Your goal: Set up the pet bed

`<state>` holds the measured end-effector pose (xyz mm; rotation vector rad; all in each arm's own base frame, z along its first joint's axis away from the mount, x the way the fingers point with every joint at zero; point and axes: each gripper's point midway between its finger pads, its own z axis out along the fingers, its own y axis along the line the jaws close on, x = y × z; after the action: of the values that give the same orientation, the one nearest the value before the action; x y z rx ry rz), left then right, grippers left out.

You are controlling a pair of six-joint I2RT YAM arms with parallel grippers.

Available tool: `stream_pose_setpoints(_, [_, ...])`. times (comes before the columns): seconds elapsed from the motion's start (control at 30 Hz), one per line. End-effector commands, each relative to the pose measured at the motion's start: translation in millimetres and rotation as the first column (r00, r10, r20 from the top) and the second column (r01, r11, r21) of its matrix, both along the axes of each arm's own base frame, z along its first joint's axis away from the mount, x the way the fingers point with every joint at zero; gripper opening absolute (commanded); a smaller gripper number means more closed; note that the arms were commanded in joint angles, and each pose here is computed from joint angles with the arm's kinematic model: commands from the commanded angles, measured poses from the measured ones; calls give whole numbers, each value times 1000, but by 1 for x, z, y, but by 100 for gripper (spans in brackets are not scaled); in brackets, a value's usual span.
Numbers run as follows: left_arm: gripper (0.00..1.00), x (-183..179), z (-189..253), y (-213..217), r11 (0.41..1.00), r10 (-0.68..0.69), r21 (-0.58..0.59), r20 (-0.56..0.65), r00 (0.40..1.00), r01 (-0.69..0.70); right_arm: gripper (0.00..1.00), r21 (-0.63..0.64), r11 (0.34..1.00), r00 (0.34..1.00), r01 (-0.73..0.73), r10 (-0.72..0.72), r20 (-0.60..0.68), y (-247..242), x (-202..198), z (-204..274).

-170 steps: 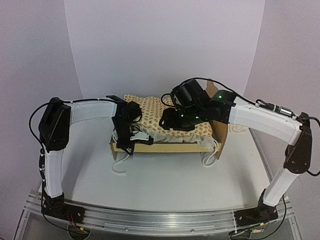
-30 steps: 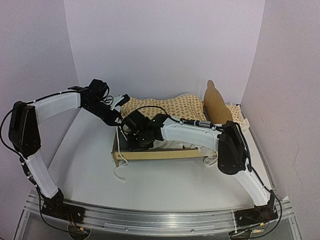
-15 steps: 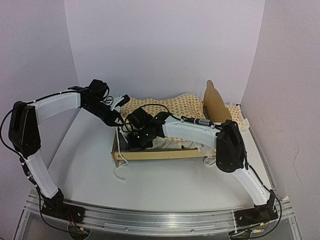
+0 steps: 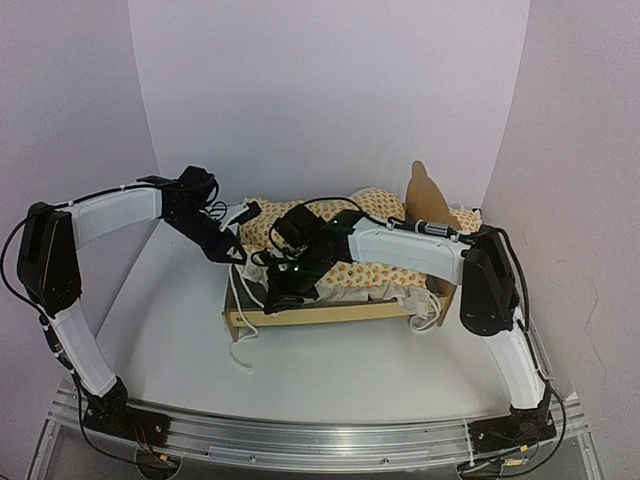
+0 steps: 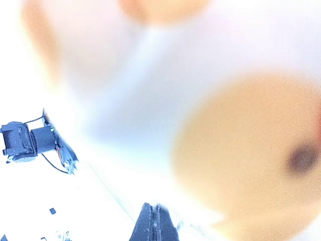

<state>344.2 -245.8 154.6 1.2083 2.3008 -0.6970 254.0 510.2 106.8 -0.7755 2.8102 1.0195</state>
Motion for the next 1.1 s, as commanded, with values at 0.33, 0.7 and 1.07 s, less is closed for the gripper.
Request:
stream_pose_setpoints(0.33, [0,-15,13,-1,997,-70,-22,29,997,71,0,-93,978,969,186,-167,182,-15,71,-5])
stream_pose_setpoints(0.7, [0,-5,19,0,999,-35,-15,52,998,36,0,92,994,922,60,-91,376,2,82,82])
stream_pose_setpoints(1.07, [0,-7,15,4,999,-37,12,49,998,37,0,-42,987,948,-157,163,274,-12,48,-11])
